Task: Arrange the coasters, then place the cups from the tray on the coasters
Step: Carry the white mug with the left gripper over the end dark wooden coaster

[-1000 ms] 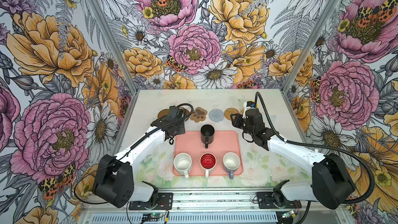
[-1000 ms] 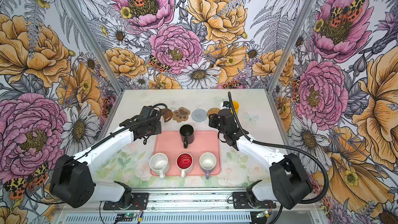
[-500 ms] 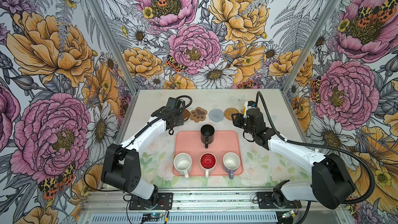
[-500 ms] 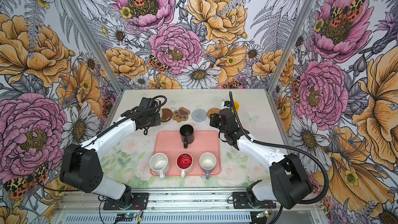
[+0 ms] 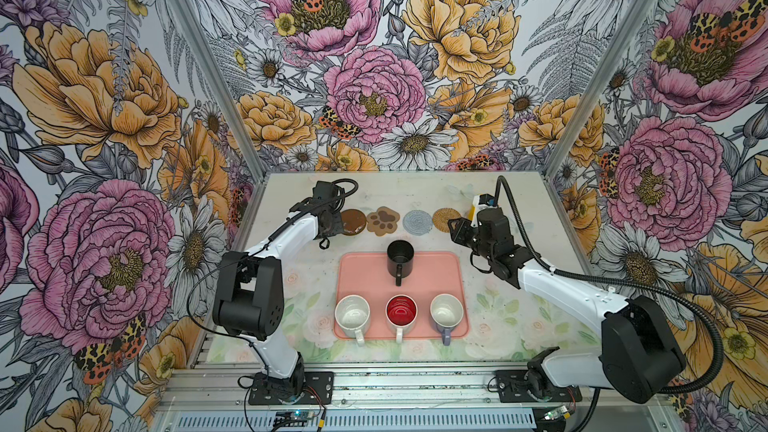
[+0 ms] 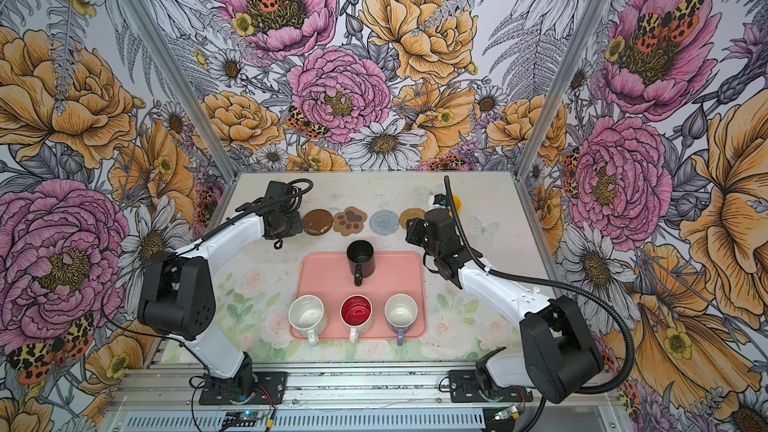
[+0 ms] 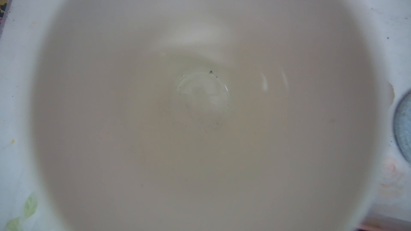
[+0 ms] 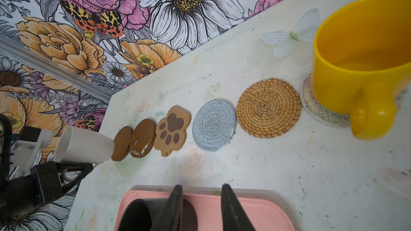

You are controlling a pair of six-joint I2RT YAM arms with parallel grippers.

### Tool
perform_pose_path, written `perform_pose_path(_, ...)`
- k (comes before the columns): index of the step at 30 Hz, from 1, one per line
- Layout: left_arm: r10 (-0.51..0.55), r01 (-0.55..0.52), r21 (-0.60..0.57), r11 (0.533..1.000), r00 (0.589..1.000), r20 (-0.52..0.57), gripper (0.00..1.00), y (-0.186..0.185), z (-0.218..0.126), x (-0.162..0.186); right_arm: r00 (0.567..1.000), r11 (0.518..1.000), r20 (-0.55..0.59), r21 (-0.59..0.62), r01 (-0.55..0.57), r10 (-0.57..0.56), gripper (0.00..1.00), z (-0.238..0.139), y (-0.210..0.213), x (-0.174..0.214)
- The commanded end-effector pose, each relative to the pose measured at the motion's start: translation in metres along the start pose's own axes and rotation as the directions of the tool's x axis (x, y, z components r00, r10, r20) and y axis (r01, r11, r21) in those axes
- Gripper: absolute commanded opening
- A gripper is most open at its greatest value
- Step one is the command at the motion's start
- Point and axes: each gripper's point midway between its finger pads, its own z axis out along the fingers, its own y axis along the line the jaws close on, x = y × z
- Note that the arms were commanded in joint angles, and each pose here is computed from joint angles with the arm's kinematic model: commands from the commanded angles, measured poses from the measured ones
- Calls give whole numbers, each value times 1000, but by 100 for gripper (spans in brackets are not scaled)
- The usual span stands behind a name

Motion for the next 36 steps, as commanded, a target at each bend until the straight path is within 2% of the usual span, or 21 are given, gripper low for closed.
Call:
perform_pose_path(1, -42, 43, -5, 999, 992, 120, 0, 6, -3, -39, 1000, 1000, 15, -12, 1, 0, 32, 0, 3, -7)
perform_pose_path(7, -53, 59, -46, 997, 991, 122, 0, 18, 11, -46, 1000, 1000, 22, -7, -3, 3, 31, -2, 0, -8)
perform_pose_path(16, -71, 77, -43, 996, 990, 122, 0, 21, 22, -54, 1000, 1000, 20, -2, -6, 6, 30, -2, -3, -8)
perform_pose_path(19, -66, 71, -53, 996, 994, 89, 0, 21, 38, -48, 1000, 1000, 22, 1, -5, 5, 30, -4, -4, -9)
perform_pose_path(36, -68, 73, -63, 995, 995, 70, 0, 24, 45, -43, 1000, 1000, 27, 10, -10, 10, 31, -6, -7, -10)
